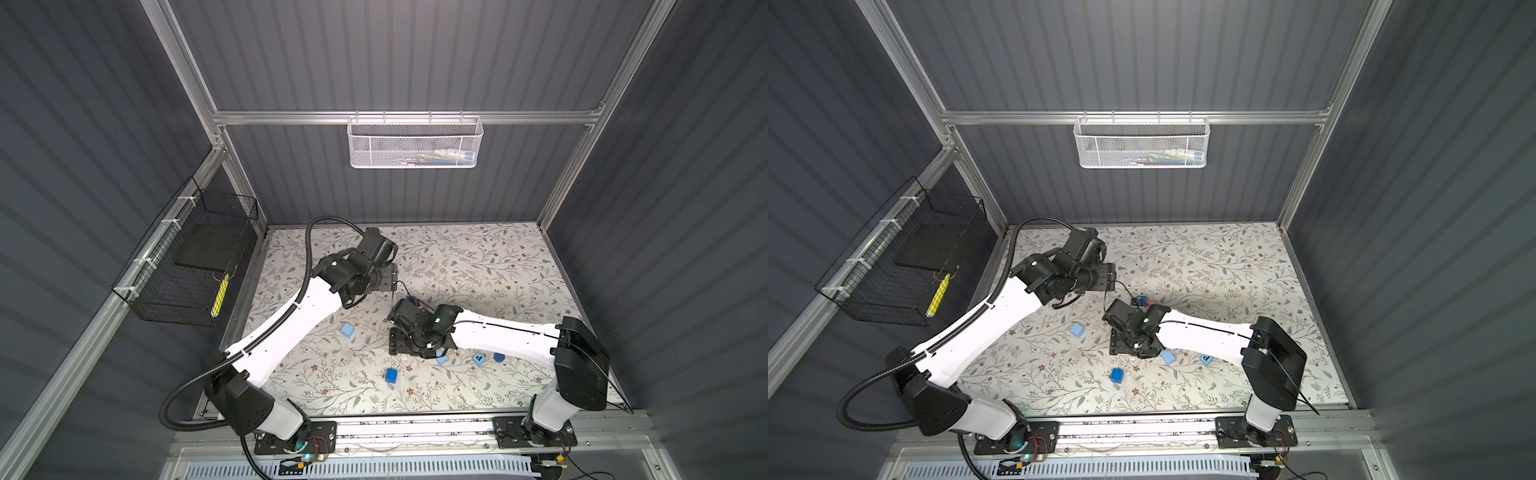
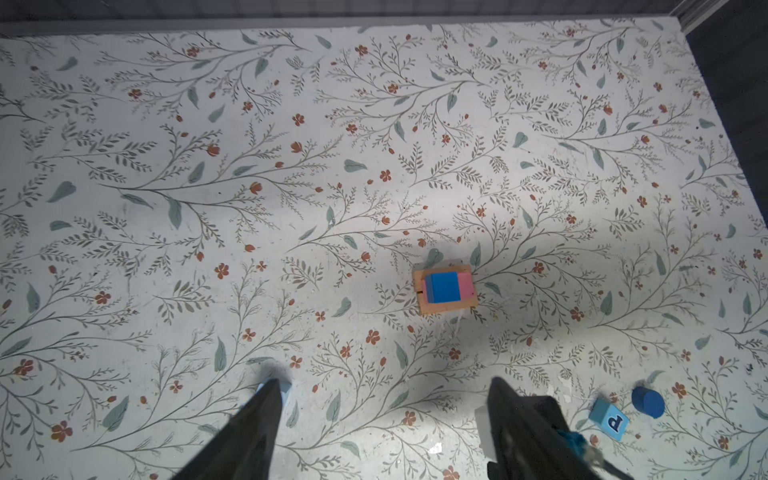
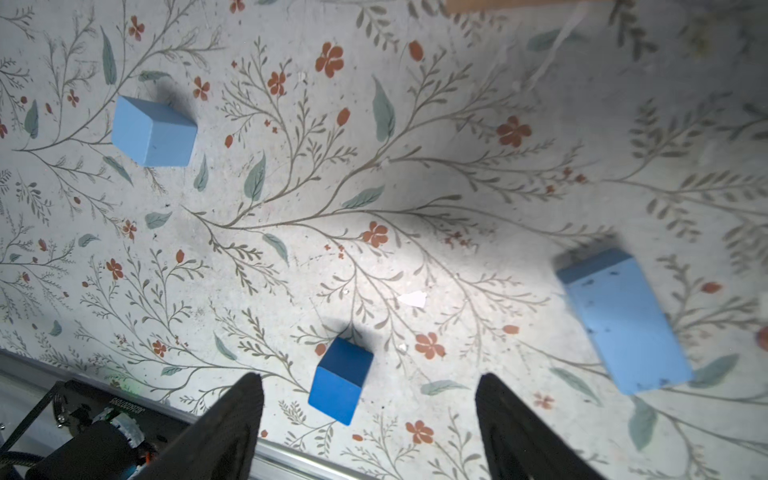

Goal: Build the wood block tower
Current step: 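Open and raise the left gripper while the right gripper reaches toward a dark blue cube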

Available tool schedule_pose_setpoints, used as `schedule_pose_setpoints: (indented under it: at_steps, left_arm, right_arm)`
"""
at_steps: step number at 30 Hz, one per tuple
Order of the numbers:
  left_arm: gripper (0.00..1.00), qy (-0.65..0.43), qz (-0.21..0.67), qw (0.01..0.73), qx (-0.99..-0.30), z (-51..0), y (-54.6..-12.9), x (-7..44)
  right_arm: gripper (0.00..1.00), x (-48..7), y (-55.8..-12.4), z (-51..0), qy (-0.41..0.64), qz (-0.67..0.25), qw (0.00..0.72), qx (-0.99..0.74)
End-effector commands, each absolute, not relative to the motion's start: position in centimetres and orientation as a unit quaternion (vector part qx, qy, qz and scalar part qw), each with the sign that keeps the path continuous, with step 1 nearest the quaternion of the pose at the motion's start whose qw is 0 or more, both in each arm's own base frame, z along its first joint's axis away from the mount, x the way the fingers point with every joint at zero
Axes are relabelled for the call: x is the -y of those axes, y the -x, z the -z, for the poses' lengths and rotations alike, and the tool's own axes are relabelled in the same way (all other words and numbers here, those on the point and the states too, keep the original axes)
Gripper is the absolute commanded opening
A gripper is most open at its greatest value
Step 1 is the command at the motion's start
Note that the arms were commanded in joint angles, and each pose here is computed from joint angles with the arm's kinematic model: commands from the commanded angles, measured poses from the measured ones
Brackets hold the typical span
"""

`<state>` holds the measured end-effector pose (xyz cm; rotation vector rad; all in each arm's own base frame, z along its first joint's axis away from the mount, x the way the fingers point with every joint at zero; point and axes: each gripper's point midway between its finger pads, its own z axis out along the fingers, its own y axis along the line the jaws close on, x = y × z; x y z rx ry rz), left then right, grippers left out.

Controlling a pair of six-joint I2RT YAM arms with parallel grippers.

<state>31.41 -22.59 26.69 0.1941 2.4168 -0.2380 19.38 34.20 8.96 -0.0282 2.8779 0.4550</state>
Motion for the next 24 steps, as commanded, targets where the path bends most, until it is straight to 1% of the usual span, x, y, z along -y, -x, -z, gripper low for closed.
schedule_pose_setpoints:
  at_steps: [1, 6, 7, 9, 15, 24]
  left_arm:
    - [0.79, -0.073, 0.083, 0.372, -0.922, -27.2, -31.1, 21.4]
    - [0.79, -0.080, 0.089, 0.381, -0.917, -27.8, -30.1, 20.7]
    - [0.79, -0.083, 0.080, 0.369, -0.922, -26.5, -29.7, 20.3]
    - [0.79, -0.086, 0.082, 0.368, -0.922, -26.3, -29.3, 20.1]
    - [0.80, -0.091, 0.095, 0.367, -0.921, -26.2, -28.6, 20.0]
    - [0.81, -0.088, 0.095, 0.381, -0.915, -27.3, -28.3, 19.3]
  right_arm:
    - [0.81, -35.6, -18.4, -8.3, -0.023, -0.148, 0.088, -0.985]
    - [0.80, -36.7, -17.2, -7.3, -0.032, -0.108, 0.073, -0.991]
    - [0.80, -36.6, -17.1, -7.2, -0.035, -0.101, 0.073, -0.992]
    - [0.80, -36.1, -17.1, -7.2, -0.047, -0.087, 0.075, -0.992]
    - [0.78, -35.7, -16.1, -6.6, -0.059, -0.066, 0.061, -0.994]
    - [0.78, -36.0, -14.3, -5.8, -0.048, -0.051, 0.011, -0.997]
